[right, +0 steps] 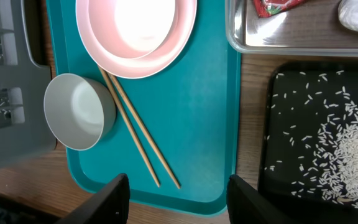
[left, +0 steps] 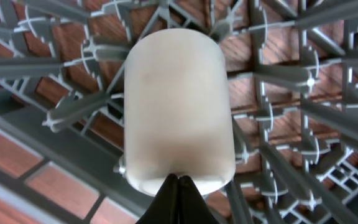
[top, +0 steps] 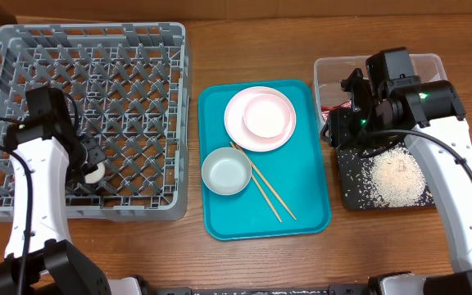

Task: Sort waste into correct bins and load items into the dishwasher

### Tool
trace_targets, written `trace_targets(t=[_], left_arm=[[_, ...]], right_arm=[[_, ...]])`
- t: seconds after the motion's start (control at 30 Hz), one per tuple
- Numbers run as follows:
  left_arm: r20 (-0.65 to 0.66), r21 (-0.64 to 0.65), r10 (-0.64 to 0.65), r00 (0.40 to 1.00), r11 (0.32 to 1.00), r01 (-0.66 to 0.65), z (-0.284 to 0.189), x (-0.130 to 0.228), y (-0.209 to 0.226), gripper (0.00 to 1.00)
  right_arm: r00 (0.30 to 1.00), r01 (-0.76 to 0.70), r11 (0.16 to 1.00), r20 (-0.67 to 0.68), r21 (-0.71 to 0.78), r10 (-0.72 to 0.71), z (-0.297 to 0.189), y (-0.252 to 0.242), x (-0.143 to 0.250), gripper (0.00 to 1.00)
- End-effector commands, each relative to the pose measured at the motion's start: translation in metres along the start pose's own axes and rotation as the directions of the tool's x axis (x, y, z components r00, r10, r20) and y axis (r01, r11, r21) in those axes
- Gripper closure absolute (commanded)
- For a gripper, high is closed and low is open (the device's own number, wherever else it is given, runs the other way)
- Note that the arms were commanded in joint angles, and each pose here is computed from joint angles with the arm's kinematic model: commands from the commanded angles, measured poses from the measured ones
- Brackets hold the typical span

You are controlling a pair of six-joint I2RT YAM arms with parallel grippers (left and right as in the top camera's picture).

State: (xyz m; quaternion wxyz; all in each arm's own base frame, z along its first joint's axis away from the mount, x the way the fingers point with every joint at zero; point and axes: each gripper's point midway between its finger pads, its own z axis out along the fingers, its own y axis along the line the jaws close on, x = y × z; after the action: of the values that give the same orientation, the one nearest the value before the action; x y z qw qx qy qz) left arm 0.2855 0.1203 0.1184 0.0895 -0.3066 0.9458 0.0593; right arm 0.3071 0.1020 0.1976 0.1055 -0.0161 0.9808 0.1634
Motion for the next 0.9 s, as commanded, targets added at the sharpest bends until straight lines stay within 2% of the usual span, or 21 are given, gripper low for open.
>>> trace_targets(t=[0.0, 0.27, 0.33, 0.4, 0.47, 0.53, 0.57, 0.7, 0.87], left_arm=[[0.008, -0.025, 0.006, 1.0, 1.0, -0.006, 0.006, 0.003, 0.007, 0.96], [0.076, -0.089, -0.027, 0.997, 0.995, 0.034, 0.005, -0.011, 0.017, 0.96], [0.105, -0.09, -0.036, 0.994, 0.995, 0.045, 0.003, -0.018, 0.018, 0.93], [0.132, -0.105, -0.047, 0.99, 0.993, 0.061, 0.001, -0.025, 0.023, 0.79], [0.147, -0.12, -0.061, 0.987, 0.99, 0.079, 0.0, -0.029, 0.029, 0.71], [0.152, -0.124, -0.073, 0.986, 0.988, 0.093, -0.001, -0.031, 0.033, 0.67], [0.155, -0.125, -0.083, 0.984, 0.987, 0.103, -0.002, -0.033, 0.037, 0.57], [0.179, -0.1, -0.092, 0.979, 0.989, 0.111, -0.015, -0.042, 0.035, 0.55], [0.232, 0.033, -0.102, 0.967, 0.995, 0.097, -0.048, -0.06, 0.013, 0.56]], right_arm=[[1.0, 0.006, 1.0, 0.019, 0.004, -0.006, -0.004, 0.001, -0.003, 0.48], [1.0, 0.004, 1.0, 0.011, 0.006, -0.004, -0.004, 0.0, -0.001, 0.48], [1.0, 0.004, 1.0, 0.011, 0.006, -0.004, -0.004, 0.0, -0.001, 0.48], [1.0, 0.004, 1.0, 0.011, 0.006, -0.004, -0.004, 0.0, -0.001, 0.48], [1.0, 0.004, 1.0, 0.011, 0.006, -0.004, -0.004, 0.0, -0.001, 0.48], [1.0, 0.004, 1.0, 0.011, 0.006, -0.004, -0.004, 0.0, -0.001, 0.48], [1.0, 0.004, 1.0, 0.011, 0.006, -0.004, -0.004, 0.0, -0.002, 0.47], [1.0, 0.004, 1.0, 0.013, 0.007, -0.004, -0.004, 0.0, -0.002, 0.45], [0.999, 0.005, 0.999, 0.035, 0.053, -0.007, -0.005, -0.008, -0.007, 0.45]])
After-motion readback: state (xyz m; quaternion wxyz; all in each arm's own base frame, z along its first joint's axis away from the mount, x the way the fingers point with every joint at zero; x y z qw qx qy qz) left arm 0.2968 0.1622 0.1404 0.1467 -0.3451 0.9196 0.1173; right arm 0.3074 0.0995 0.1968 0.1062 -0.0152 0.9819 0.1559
